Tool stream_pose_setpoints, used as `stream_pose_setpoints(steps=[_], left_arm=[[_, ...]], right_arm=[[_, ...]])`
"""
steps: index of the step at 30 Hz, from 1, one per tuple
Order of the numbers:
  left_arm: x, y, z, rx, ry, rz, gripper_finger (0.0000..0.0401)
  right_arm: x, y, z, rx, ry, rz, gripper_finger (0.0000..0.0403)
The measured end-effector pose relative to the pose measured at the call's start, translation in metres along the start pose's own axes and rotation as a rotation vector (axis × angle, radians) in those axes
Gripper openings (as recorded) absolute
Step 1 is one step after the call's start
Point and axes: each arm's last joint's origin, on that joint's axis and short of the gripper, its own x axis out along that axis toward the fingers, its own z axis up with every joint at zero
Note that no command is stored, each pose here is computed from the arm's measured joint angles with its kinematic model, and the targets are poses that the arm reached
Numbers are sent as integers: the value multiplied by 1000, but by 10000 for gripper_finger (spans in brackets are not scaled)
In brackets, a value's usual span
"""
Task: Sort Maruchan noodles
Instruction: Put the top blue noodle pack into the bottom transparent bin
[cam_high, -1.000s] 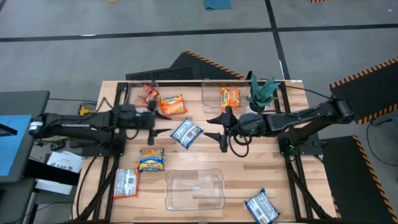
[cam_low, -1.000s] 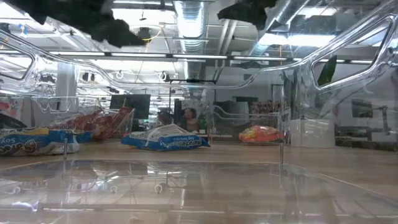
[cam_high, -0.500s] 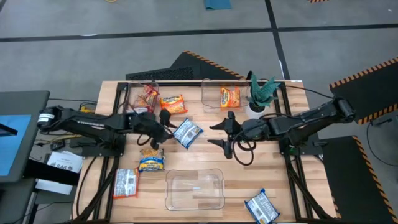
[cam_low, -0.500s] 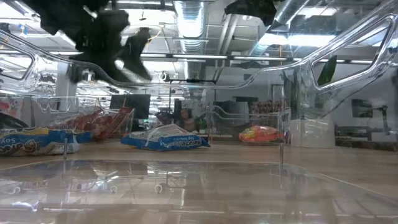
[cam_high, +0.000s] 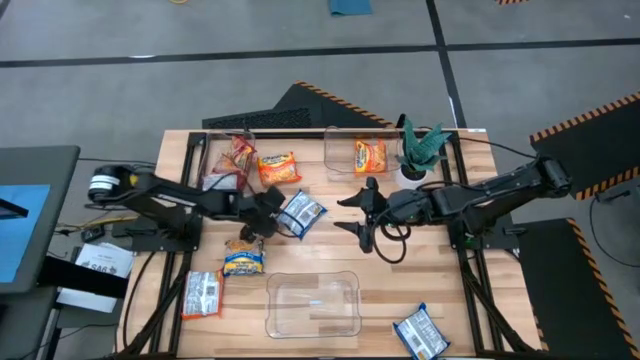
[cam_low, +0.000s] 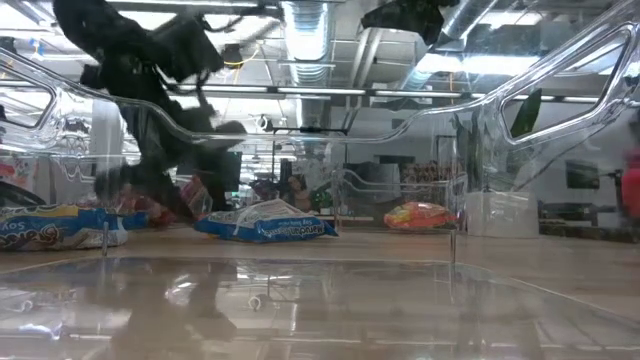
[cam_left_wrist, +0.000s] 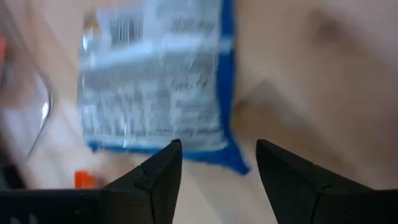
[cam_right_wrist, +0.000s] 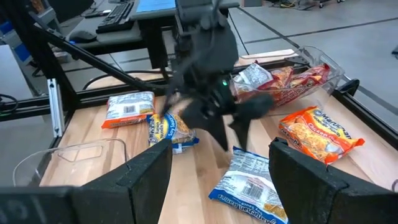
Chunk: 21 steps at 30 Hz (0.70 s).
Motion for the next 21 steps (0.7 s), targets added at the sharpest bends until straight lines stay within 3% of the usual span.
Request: stream_pose_setpoints(steps=[4, 13, 15, 19, 21], left_arm=[[14, 0, 1, -14, 52, 65, 192], [26, -3, 3, -24, 23, 41, 183], [26, -3, 3, -46, 23, 43, 158], [24, -3, 6, -50, 44, 72, 46], [18, 3, 9, -79, 28, 97, 15]], right_arm=[[0, 0, 0, -1, 1, 1, 286], [0, 0, -1, -2, 4, 0, 286], [0, 0, -1, -3, 4, 0, 286], [0, 0, -1, -3, 4, 0, 286], [0, 0, 0, -3, 4, 0, 286]])
